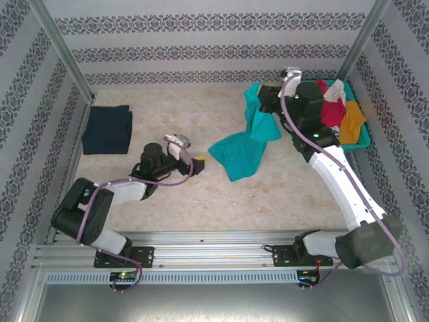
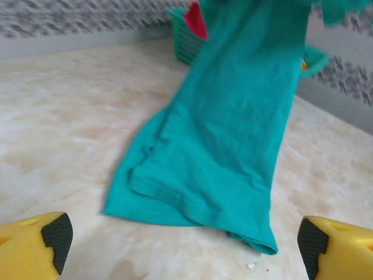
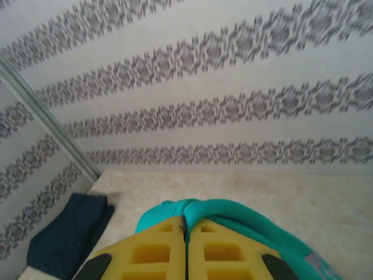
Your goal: Fold and stack the t-shirts
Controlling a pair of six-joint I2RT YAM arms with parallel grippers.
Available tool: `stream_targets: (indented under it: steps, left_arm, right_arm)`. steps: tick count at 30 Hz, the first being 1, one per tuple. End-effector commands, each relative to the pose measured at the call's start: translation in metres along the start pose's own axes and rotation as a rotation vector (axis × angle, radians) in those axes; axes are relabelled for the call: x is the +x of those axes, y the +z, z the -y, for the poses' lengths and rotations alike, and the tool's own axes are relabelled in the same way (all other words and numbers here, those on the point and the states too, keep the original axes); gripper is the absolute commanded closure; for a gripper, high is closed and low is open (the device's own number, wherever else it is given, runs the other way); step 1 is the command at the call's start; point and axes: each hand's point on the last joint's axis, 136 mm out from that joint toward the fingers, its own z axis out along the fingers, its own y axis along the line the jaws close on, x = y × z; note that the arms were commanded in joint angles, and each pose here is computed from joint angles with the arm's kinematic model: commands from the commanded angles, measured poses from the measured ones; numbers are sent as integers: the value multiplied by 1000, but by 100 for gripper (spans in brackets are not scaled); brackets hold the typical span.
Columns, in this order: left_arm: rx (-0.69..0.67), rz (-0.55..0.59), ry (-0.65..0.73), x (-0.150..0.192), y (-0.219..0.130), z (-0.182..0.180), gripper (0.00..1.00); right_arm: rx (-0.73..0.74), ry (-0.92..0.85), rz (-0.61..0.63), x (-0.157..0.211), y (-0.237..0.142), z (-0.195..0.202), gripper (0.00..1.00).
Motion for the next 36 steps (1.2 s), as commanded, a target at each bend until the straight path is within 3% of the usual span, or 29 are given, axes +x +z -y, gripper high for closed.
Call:
stream_targets:
  steps: [1,5,6,10,13,15,19,25,32,36]
  left_arm:
    - [-81,145,-84,-43,-38,-21,0]
    - [-249,179,-118,-63,-81,-42,0]
    - [-286,184,-123,-66,-89,-46,0]
    - [-486,177,-248,-69,-121,-72,0]
    - [-595,167,-373,-60,-133,-89,0]
    - [-636,124,-469,-44,-132,-97,0]
    - [-641,1,-759,3,-116,-95,0]
    - [-674,-128,-954,49,-87,-56,0]
    - [-930,-449,-864,94,-83,-42,5]
    - [-965,-635,-831,117,-62,-36,12]
  right_arm:
    - [-19,7,-20,24,28,-21,98]
    - [-90,31,-91,64,71,-66,88]
    - [-116,34,-110,73,80,-79,81]
    - [-170,-41,-150,97,102,-127,37]
    - [-115,-12,-125,92,98,-112,22]
    - [-32,81,-127,94,91,-77,20]
    - [191,296,-202,139,60,18,21]
    - [440,435,-300,214,-16,99,23]
    - [529,469,-476,284,-65,120,33]
    - [523,487,-539,304,-68,119,38]
